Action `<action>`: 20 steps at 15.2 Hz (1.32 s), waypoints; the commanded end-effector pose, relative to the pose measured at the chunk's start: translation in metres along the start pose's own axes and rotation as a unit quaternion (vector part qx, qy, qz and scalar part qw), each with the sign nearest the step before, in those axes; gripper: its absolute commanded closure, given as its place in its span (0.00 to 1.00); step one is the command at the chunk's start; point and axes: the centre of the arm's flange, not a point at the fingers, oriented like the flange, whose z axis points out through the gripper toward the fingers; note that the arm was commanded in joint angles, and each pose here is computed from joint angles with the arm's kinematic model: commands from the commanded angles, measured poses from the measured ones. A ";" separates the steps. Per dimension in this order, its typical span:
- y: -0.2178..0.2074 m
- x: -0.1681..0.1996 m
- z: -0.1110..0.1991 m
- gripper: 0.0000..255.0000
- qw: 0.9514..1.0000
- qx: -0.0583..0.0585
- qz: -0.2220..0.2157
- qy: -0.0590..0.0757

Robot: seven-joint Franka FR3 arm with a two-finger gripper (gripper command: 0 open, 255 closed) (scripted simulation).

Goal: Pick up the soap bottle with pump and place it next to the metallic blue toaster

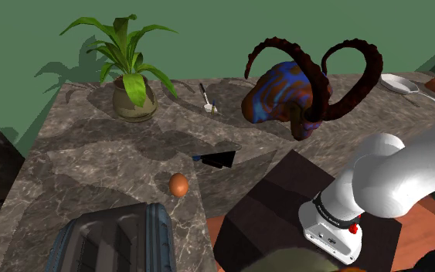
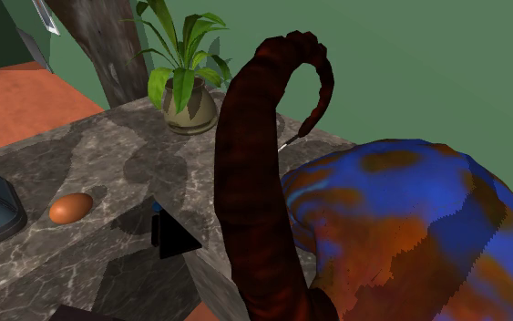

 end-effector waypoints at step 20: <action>-0.063 -0.080 0.068 1.00 1.000 0.001 0.001 -0.001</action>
